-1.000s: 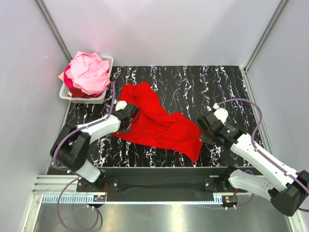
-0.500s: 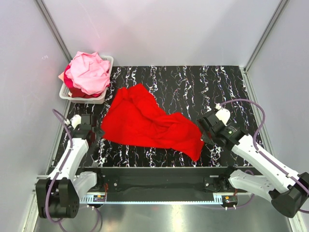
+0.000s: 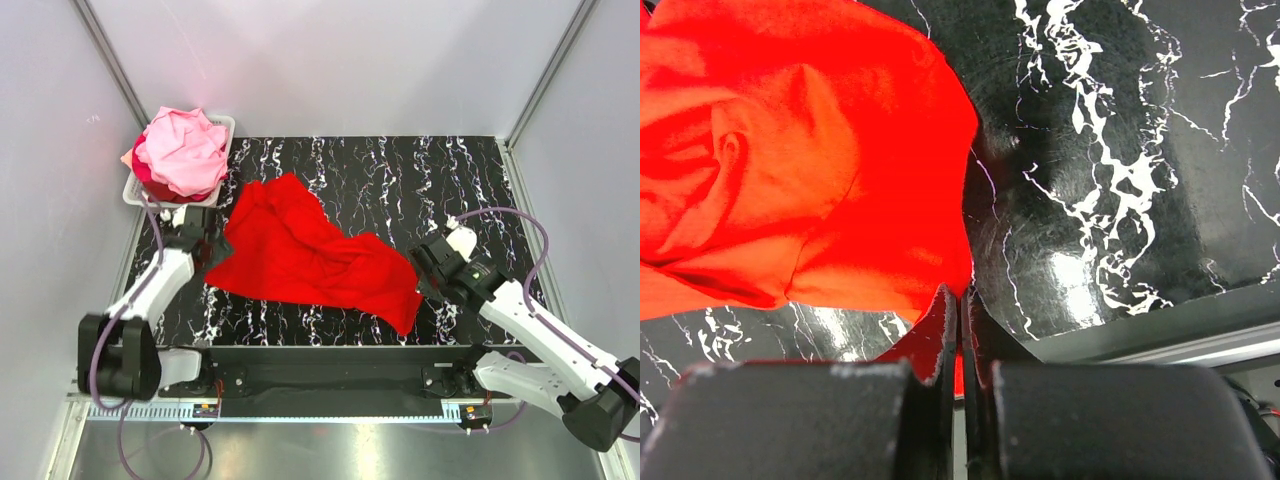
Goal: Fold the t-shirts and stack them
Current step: Flatten the tshirt out
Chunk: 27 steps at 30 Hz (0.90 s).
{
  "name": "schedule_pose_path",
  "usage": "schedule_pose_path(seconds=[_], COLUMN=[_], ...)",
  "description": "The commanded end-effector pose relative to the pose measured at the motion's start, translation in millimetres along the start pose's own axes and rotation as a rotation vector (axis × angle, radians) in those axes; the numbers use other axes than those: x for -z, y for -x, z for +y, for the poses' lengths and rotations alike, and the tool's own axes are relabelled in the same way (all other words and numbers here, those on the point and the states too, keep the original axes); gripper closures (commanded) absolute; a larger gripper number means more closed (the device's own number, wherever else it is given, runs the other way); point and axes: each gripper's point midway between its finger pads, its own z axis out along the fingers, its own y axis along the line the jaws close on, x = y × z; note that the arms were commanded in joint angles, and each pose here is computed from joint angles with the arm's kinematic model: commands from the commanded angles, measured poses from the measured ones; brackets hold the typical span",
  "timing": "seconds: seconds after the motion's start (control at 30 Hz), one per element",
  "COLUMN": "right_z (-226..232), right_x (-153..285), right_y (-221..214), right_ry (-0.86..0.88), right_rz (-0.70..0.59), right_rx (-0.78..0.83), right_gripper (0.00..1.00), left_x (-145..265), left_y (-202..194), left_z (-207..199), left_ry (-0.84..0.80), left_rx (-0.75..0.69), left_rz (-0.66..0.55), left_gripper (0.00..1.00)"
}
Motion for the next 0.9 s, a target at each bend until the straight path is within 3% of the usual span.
schedule_pose_path(seconds=[0.0,0.2,0.53,0.8,0.87], right_z=[5.5,6.3,5.4,7.1,7.0], right_x=[-5.3,-7.0,-15.1,-17.0,-17.1], right_y=[7.1,9.1,2.7,0.6,1.1], right_ry=[0.007,0.005,-0.002,0.006,0.005], right_rz=[-0.030,-0.039,-0.025,-0.017,-0.017], right_rx=[-0.016,0.003,0.027,0.037,0.040], right_gripper=[1.00,1.00,1.00,1.00,1.00], left_x=[-7.4,-36.3,-63.0,-76.8,-79.1], left_y=[34.2,38.6,28.0,15.1,13.0], left_z=[-30.0,-50.7,-74.1,-71.9,-71.9], left_ry=[-0.037,-0.013,0.035,0.080,0.089], left_rx=[-0.024,-0.061,-0.139,-0.169,-0.179], left_rz=[-0.058,-0.001,0.012,0.033,0.042], left_gripper=[0.33,0.39,0.39,0.40,0.45])
